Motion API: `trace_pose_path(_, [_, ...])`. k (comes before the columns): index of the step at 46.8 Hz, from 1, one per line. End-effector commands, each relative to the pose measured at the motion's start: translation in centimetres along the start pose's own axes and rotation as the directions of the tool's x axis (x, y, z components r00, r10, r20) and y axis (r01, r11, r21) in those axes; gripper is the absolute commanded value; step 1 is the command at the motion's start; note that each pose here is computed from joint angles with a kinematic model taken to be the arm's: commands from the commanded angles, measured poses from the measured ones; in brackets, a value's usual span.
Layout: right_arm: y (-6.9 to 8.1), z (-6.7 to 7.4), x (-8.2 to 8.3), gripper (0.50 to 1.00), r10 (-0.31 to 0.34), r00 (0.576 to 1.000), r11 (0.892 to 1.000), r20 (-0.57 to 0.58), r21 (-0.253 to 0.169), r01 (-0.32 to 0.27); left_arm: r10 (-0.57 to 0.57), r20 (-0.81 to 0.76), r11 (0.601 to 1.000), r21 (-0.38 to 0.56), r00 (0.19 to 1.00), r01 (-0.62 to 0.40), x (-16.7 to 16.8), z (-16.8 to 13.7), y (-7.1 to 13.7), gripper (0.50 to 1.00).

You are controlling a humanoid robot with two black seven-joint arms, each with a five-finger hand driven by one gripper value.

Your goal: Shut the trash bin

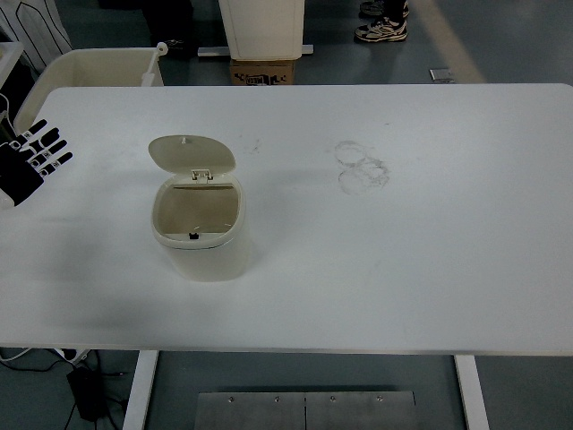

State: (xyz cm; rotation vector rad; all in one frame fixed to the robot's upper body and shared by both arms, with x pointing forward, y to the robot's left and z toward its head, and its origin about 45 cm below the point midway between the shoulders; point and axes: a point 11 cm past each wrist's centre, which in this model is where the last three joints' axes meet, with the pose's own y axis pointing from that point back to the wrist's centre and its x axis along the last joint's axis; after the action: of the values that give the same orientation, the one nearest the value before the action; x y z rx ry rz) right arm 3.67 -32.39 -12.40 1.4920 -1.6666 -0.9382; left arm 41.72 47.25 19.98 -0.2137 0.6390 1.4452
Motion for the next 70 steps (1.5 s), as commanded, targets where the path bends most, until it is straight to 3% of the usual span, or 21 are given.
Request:
trace_pose_path(1, [0.0,0.0,0.0,0.991,0.0,1.0,1.0,0.0,0.0,0.0,0.004,0.006,1.0,0.002,1.0,-0.004,-0.1,0.4,-0.1,1.0])
trace_pose_path(8, [0.0,0.0,0.0,0.991,0.0,1.0,1.0,0.0,0.0,0.0,0.025,0.044,0.999,0.039,0.999,-0.027,-0.2,2.3,0.1,1.0])
trace_pose_path(15, [0.0,-0.1,0.0,0.991,-0.001,1.0,1.0,0.0,0.002,0.001,-0.015,0.082,0.998,0.056,0.996,0.011,-2.6,3.8,0.3,1.0])
trace_pose_path(27, [0.0,-0.1,0.0,0.991,0.001,1.0,1.0,-0.001,0.001,-0.001,-0.113,0.174,0.982,0.172,0.978,0.083,-7.2,3.4,1.8,1.0])
trace_pose_path(38, [0.0,-0.1,0.0,0.991,0.001,1.0,1.0,-0.001,0.001,-0.001,-0.222,0.318,0.963,0.219,0.922,0.157,-13.1,7.0,0.4,1.0])
trace_pose_path(54, [0.0,-0.1,0.0,0.991,0.001,1.0,1.0,-0.001,0.001,-0.001,-0.405,0.534,0.901,0.37,0.742,0.225,-21.0,9.2,0.6,1.0])
trace_pose_path(62, [0.0,0.0,0.0,0.991,0.001,1.0,1.0,-0.001,-0.001,-0.001,-0.479,0.647,0.865,0.463,0.594,0.193,-22.5,9.1,1.2,1.0])
trace_pose_path(70, [0.0,0.0,0.0,0.991,0.001,1.0,1.0,-0.001,-0.001,-0.001,-0.525,0.679,0.838,0.52,0.514,0.168,-22.8,8.9,1.5,1.0])
